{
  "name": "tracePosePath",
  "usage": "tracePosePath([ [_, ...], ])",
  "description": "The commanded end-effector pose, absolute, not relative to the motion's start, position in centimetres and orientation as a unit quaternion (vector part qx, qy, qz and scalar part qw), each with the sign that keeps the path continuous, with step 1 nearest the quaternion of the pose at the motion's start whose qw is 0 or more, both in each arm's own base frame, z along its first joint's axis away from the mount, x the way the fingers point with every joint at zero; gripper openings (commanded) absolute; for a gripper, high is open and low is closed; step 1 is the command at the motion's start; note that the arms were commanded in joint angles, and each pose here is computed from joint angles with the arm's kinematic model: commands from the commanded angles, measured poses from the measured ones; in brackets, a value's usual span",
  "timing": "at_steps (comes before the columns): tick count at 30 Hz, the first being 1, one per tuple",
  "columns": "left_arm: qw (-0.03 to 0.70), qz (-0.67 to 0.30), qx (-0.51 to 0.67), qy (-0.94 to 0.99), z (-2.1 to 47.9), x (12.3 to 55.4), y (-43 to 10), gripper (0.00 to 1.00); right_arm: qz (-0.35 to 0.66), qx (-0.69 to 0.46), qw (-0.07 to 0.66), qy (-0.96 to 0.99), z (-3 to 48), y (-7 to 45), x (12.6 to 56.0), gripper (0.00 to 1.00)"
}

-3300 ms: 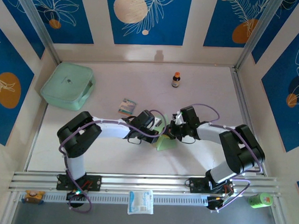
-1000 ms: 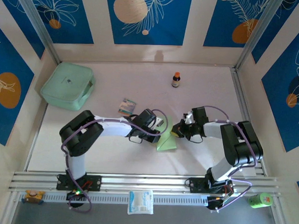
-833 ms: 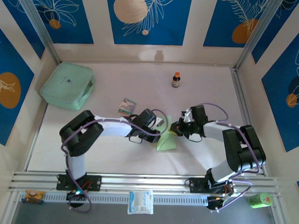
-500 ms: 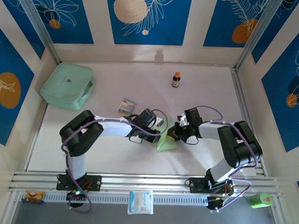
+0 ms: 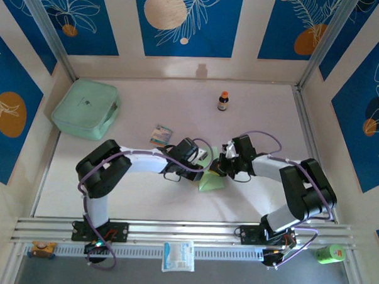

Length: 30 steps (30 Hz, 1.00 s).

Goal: Fold a paper plane with a square sheet of paper (pick it up from the middle)
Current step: Fold the triangle a second time at the center of the table.

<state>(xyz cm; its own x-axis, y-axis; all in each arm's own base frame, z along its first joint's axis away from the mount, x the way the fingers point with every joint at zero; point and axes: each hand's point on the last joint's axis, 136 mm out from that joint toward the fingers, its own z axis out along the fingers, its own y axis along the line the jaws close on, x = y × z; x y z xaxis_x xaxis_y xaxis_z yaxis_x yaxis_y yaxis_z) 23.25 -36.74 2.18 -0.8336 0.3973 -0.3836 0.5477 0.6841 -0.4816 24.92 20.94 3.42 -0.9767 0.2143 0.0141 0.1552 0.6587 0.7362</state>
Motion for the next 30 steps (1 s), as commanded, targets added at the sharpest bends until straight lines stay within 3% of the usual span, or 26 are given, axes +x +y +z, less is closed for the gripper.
tracePosePath([
  [1, 0.089, -0.278, 0.259, 0.921, 0.4, 22.4, -35.5, 0.04, 0.377, 0.12, 0.011, 0.918, 1.4, 20.3, 24.0, 0.03],
  [4, 0.09, -0.279, 0.258, 0.921, 0.6, 22.4, -35.5, 0.04, 0.368, 0.131, -0.002, 0.92, 0.0, 19.7, 23.2, 0.03],
  [8, 0.1, -0.285, 0.247, 0.921, 1.7, 22.8, -35.8, 0.13, 0.364, 0.138, -0.008, 0.921, -0.8, 19.4, 22.7, 0.02],
  [12, 0.141, -0.275, 0.23, 0.923, 4.1, 23.9, -35.2, 0.3, 0.367, 0.138, -0.006, 0.92, -0.8, 19.4, 22.8, 0.02],
  [17, 0.174, -0.27, 0.215, 0.922, 7.1, 24.6, -34.2, 0.41, 0.37, 0.141, -0.004, 0.918, -0.7, 19.5, 23.1, 0.02],
  [19, 0.176, -0.279, 0.213, 0.92, 7.9, 24.5, -34.2, 0.38, 0.369, 0.143, -0.004, 0.918, -0.7, 19.5, 23.1, 0.02],
  [24, 0.135, -0.357, 0.223, 0.897, 9.4, 22.7, -36.7, 0.11, 0.37, 0.146, -0.005, 0.917, -0.8, 19.5, 23.1, 0.02],
  [30, 0.06, -0.408, 0.233, 0.881, 8.8, 20.4, -39.2, 0.06, 0.369, 0.148, -0.004, 0.917, -0.8, 19.4, 23.0, 0.02],
])
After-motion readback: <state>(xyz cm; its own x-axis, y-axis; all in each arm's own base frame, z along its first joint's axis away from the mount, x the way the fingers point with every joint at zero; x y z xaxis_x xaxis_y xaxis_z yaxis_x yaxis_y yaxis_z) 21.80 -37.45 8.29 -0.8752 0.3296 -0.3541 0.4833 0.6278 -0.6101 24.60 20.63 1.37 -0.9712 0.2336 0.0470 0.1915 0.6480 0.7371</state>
